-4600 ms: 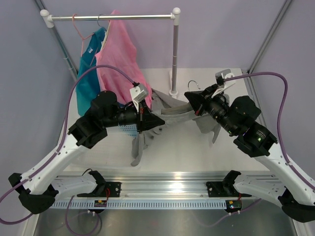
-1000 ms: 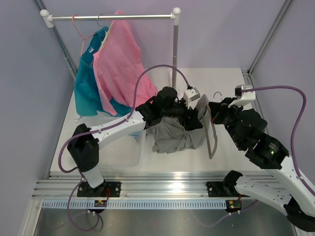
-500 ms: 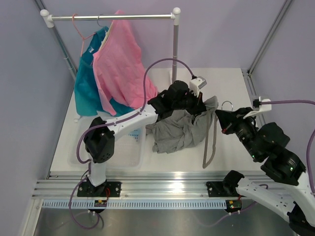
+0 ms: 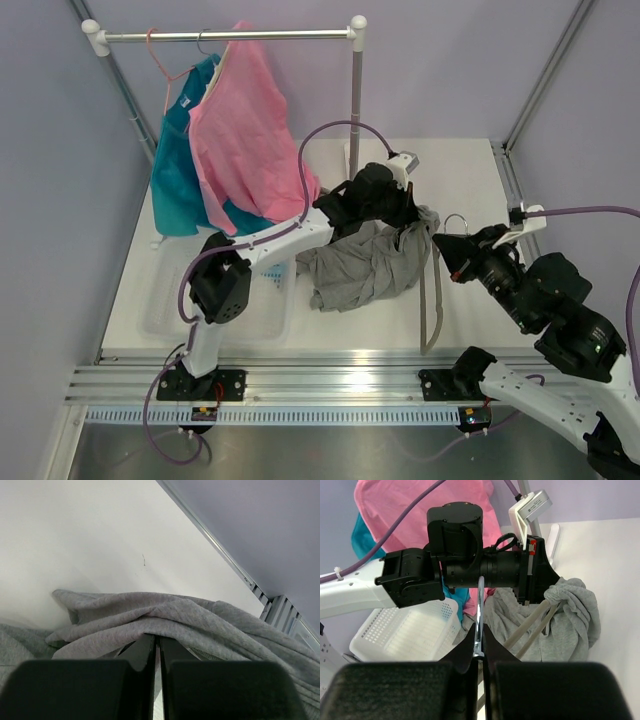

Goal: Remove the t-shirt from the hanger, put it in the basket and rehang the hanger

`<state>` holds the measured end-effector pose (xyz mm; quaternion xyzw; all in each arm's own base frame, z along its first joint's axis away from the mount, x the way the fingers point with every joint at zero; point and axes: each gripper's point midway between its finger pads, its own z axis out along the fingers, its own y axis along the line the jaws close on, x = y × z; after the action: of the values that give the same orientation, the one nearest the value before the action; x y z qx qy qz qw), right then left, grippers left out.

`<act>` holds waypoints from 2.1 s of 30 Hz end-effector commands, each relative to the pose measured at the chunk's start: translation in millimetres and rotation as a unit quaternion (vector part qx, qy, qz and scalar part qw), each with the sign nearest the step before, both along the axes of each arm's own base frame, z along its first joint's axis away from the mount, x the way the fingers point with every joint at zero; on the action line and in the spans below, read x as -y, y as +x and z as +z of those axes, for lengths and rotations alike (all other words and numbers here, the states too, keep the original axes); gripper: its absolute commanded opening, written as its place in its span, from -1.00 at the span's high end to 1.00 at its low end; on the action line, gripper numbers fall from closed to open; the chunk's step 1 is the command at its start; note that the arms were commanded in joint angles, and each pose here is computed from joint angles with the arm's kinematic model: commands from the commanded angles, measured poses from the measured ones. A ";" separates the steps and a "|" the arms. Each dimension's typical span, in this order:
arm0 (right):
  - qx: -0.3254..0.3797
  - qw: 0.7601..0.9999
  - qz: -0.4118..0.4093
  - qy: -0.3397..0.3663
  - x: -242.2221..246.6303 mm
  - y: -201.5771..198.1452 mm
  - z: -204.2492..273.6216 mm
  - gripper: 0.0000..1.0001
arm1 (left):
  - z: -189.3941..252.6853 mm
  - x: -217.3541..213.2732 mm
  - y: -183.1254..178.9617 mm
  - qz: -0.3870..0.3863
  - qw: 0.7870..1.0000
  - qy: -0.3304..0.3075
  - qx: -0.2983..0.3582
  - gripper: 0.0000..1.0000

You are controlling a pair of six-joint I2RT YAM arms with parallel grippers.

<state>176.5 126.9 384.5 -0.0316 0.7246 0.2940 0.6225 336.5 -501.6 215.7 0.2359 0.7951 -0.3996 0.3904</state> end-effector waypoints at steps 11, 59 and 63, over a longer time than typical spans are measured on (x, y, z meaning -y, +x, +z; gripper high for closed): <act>0.073 0.991 0.076 0.080 -5.2 -32.3 72.2 1.00 | -25.4 -35.4 64.2 0.085 0.996 0.013 -0.018 1.00; -0.031 0.984 -0.157 -0.077 -67.6 139.3 -30.9 1.00 | 155.4 -171.0 -150.6 -0.100 0.984 0.035 0.144 -0.96; -0.037 0.984 -0.152 -0.081 -75.5 144.5 -38.9 1.00 | 163.2 -182.9 -145.1 -0.068 0.985 0.039 0.156 -0.98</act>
<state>312.9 201.5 312.0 0.0008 0.7959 0.1119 0.5950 185.6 -330.1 347.3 0.3774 0.7378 -0.3657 0.4238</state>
